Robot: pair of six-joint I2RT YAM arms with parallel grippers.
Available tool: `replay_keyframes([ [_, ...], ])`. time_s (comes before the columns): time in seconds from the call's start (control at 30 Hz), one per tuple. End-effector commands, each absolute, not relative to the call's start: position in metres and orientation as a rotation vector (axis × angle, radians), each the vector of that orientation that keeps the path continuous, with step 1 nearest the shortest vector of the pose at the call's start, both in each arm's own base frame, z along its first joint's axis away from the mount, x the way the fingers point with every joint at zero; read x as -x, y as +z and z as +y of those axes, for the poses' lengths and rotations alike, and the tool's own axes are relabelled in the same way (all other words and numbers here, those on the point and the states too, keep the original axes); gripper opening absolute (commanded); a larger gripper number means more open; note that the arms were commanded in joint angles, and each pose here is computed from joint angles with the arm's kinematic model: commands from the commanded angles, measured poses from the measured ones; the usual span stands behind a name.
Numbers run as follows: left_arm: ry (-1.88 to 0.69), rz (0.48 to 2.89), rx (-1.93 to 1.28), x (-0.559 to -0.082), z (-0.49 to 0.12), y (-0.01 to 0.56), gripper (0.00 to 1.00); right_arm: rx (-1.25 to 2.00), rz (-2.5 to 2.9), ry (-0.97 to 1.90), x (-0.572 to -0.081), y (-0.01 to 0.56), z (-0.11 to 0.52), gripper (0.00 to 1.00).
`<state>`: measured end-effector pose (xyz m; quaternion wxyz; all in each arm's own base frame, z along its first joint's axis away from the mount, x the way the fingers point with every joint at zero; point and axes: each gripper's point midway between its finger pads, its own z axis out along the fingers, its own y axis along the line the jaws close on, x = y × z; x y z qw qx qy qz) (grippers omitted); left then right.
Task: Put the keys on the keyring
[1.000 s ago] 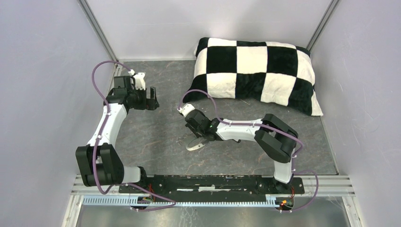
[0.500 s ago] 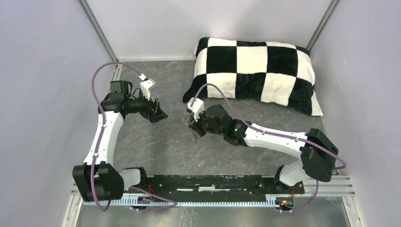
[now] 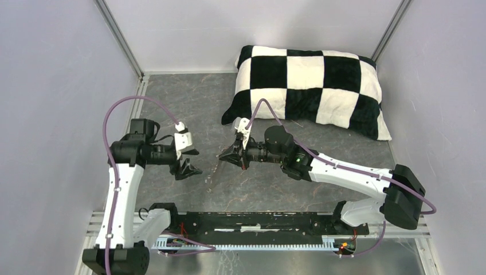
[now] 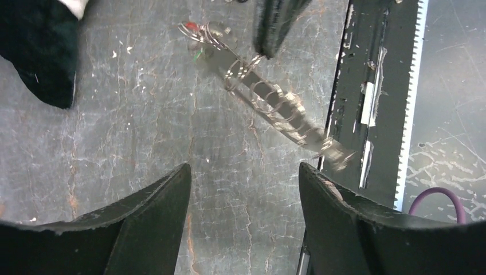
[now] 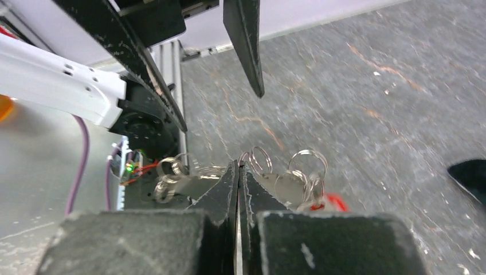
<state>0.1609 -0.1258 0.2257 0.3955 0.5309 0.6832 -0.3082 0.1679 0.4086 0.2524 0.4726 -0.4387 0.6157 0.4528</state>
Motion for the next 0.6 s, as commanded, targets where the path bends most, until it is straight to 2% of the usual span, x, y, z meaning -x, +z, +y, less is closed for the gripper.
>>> replay_keyframes([
  [0.0, -0.788, 1.560, -1.394, -0.134, -0.137, 0.253, 0.72, 1.040, 1.352, 1.258, -0.151, 0.297, 0.413, 0.00],
  [0.3, -0.793, 1.433, -1.377, -0.123, -0.147, 0.276, 0.69, 1.037, 1.271, 1.399, -0.132, 0.320, 0.416, 0.00],
  [0.57, -0.847, 1.439, -1.349, -0.130, -0.150, 0.286, 0.58, 1.080, 1.230, 1.482, -0.119, 0.324, 0.420, 0.00],
])
